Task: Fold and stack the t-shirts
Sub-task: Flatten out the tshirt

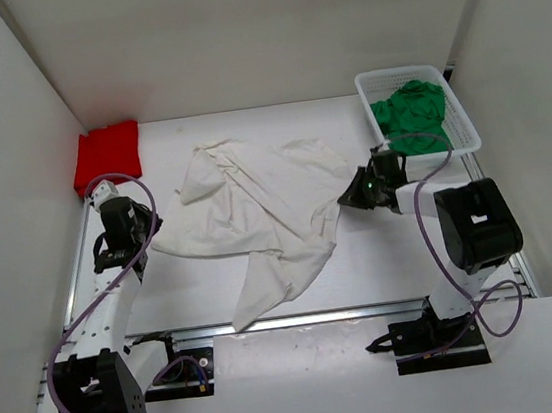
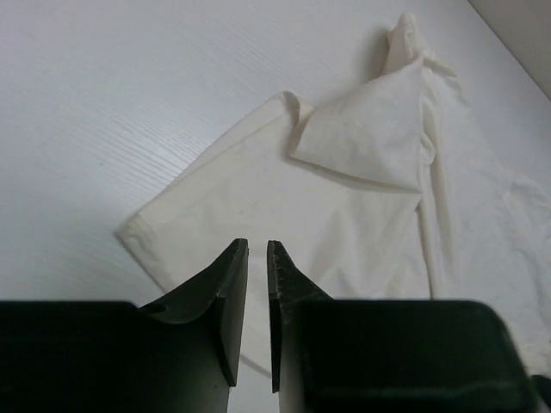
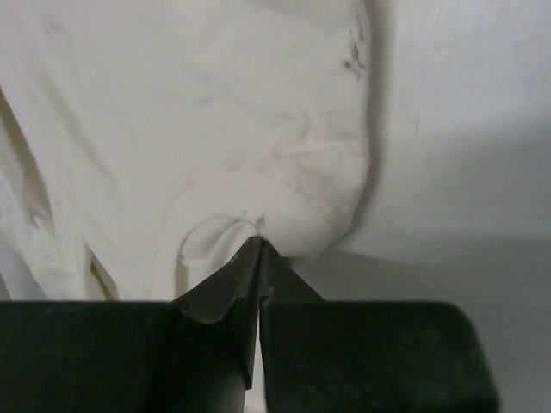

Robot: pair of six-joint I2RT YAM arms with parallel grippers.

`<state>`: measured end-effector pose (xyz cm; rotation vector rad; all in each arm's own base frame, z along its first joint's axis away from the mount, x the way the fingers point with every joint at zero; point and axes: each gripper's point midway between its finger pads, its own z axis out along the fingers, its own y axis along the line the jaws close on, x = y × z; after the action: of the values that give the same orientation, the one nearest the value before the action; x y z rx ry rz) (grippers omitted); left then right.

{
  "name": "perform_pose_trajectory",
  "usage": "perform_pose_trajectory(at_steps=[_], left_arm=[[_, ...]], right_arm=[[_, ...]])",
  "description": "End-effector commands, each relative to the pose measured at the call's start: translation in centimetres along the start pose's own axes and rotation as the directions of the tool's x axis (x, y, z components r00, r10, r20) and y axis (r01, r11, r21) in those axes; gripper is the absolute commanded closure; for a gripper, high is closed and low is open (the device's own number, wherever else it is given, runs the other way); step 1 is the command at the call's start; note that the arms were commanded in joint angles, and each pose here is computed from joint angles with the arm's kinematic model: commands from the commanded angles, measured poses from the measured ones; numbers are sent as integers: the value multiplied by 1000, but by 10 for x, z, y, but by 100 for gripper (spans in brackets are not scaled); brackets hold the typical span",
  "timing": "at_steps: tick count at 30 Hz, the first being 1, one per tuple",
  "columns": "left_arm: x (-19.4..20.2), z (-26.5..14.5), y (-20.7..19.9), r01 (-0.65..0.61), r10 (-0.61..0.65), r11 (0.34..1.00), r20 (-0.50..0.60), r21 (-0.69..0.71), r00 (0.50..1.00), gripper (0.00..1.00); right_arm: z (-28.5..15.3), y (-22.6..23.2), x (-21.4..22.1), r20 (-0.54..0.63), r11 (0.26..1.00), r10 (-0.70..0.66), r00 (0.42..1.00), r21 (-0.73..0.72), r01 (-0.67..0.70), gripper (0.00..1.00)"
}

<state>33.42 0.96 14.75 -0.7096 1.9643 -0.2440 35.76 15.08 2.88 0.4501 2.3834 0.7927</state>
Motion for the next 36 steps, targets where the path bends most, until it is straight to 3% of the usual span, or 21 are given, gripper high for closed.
perform_pose_trajectory(at_steps=[1, 3, 4, 7, 8, 9, 11, 12, 14, 15, 16, 17, 19, 24, 30, 33, 36], left_arm=[[-9, -7, 7, 4, -2, 998, 51, -57, 999, 74], [-5, -8, 8, -20, 23, 998, 48, -61, 999, 67], [1, -7, 11, -31, 33, 998, 31, -63, 999, 65], [24, -3, 11, -52, 51, 998, -31, -35, 998, 50], [27, -3, 10, -45, 44, 999, -46, -25, 998, 30], [40, -5, 3, -57, 57, 998, -82, 2, 995, 2], [51, -1, 8, -25, 25, 1000, -121, 3, 992, 1], [58, 0, 16, 16, -18, 1000, -137, -11, 990, 1], [63, 1, 26, 75, -77, 997, -143, -23, 987, 2], [69, 1, 28, 80, -83, 996, -158, -29, 984, 9], [74, 1, 33, 80, -89, 995, -161, -60, 983, 36], [79, 1, 41, 91, -105, 992, -165, -92, 981, 46], [82, 2, 53, 132, -151, 983, -148, -128, 977, 53], [99, 12, 69, 206, -233, 963, -145, -175, 962, 46], [96, 29, 63, 241, -265, 952, -112, -187, 958, 42], [96, 36, 69, 246, -273, 945, -111, -214, 955, 44], [93, 41, 68, 234, -262, 949, -114, -213, 958, 53]], right_arm=[[-5, 38, -104, 204, 996, -69, 977, -37, 78, 100], [-2, 45, -134, 209, 995, -84, 974, -29, 92, 99], [-7, 56, -157, 248, 991, -112, 962, -40, 126, 92], [-17, 75, -171, 248, 982, -171, 954, -31, 184, 55], [-28, 84, -169, 250, 979, -183, 951, -45, 200, 54], [-37, 95, -157, 252, 971, -198, 947, -82, 224, 54], [-38, 92, -119, 211, 967, -203, 956, -112, 230, 59], [-48, 112, -107, 227, 951, -227, 947, -159, 266, 60], [-48, 110, -58, 172, 942, -252, 952, -181, 282, 69], [-53, 121, -42, 177, 928, -275, 945, -208, 309, 75], [-59, 121, -28, 182, 919, -288, 940, -224, 325, 77], [-62, 118, -3, 155, 911, -306, 939, -239, 336, 77], [-71, 117, 22, 148, 897, -322, 935, -269, 352, 77], [-96, 102, 82, 92, 877, -317, 944, -350, 329, 76], [-97, 60, 125, 33, 910, -314, 949, -274, 310, 74], [-94, 39, 131, 5, 931, -281, 960, -242, 274, 72], [-95, 30, 123, 27, 937, -267, 963, -226, 266, 71]])
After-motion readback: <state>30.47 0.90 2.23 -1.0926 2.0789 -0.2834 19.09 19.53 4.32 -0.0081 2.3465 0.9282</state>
